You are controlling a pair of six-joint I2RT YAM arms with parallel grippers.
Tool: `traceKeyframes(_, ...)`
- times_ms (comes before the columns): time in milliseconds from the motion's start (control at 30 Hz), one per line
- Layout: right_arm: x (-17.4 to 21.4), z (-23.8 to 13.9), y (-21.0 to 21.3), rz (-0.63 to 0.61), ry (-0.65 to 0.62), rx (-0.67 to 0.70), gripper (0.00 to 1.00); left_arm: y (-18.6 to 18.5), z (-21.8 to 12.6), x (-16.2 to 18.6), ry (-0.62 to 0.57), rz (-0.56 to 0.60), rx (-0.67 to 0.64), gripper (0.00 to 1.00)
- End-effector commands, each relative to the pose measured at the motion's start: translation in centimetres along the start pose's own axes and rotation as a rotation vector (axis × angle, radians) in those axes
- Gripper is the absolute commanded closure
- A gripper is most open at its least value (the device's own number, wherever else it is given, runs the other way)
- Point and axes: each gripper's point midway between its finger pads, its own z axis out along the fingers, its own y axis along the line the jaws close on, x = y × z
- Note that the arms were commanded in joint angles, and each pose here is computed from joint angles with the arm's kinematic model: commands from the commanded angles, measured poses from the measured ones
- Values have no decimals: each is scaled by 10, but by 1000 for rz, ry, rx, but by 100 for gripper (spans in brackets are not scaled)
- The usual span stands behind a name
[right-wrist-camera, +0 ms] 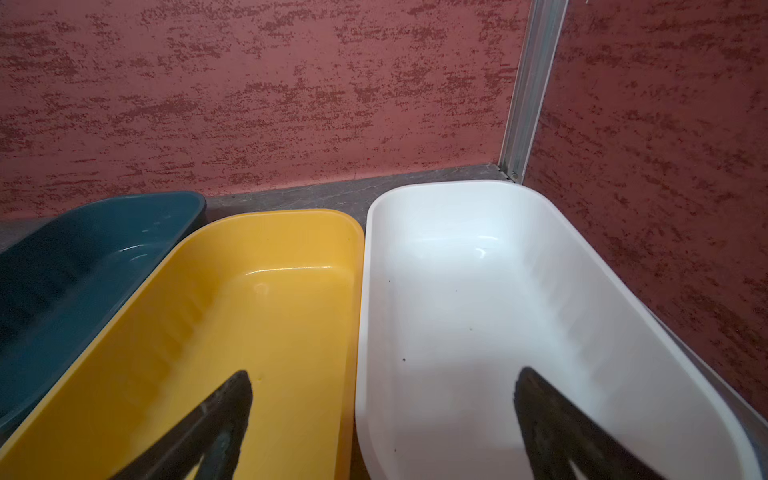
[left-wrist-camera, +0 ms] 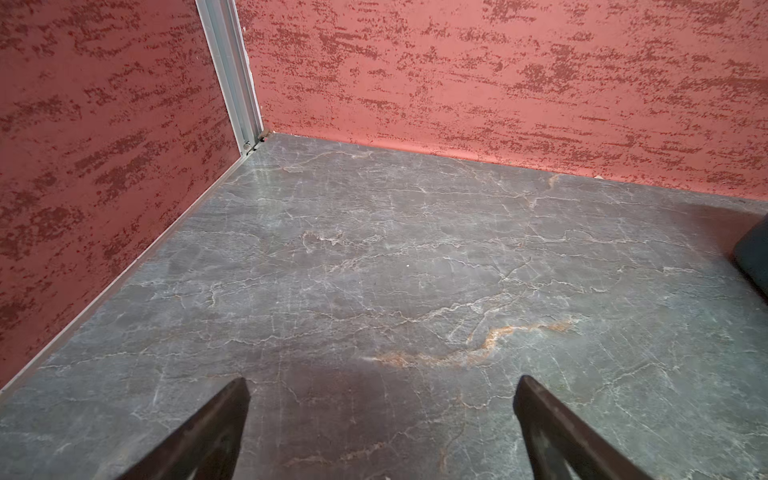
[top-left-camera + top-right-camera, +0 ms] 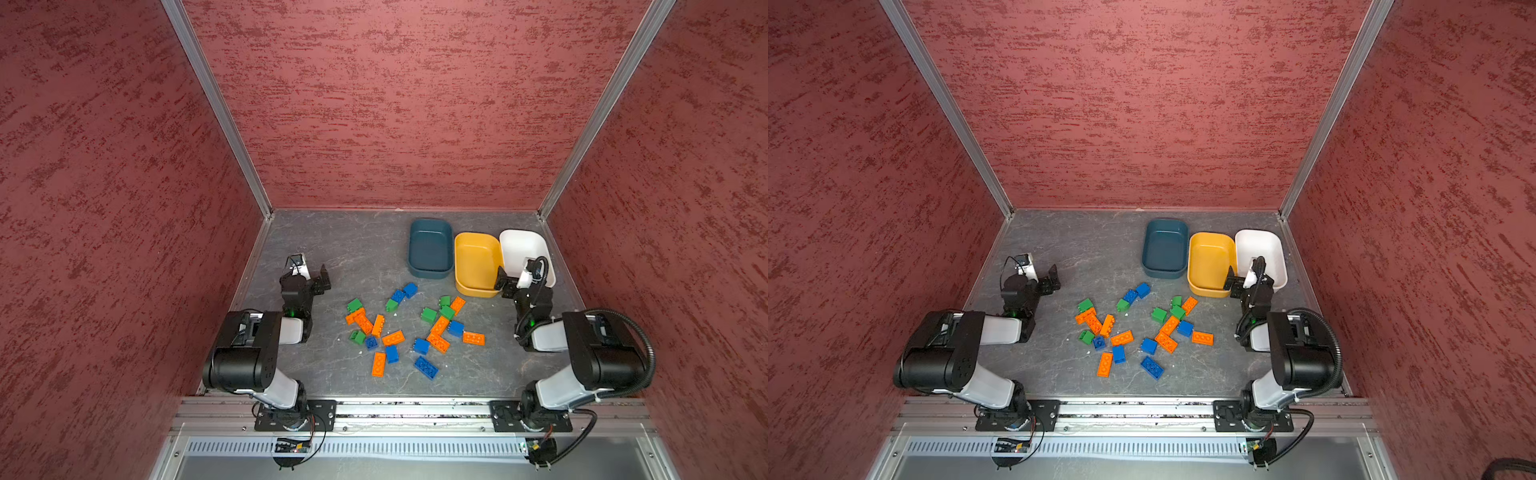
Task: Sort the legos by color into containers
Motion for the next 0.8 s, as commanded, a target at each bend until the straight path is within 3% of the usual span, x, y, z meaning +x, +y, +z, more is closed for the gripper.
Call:
traceKeyframes(0, -14, -1, 0, -5, -55, 9, 1, -4, 1, -11, -36, -6, 16, 1)
traceKeyframes(767, -15, 1, 4, -14, -52, -16, 1, -2, 1, -11, -35, -11, 19, 0)
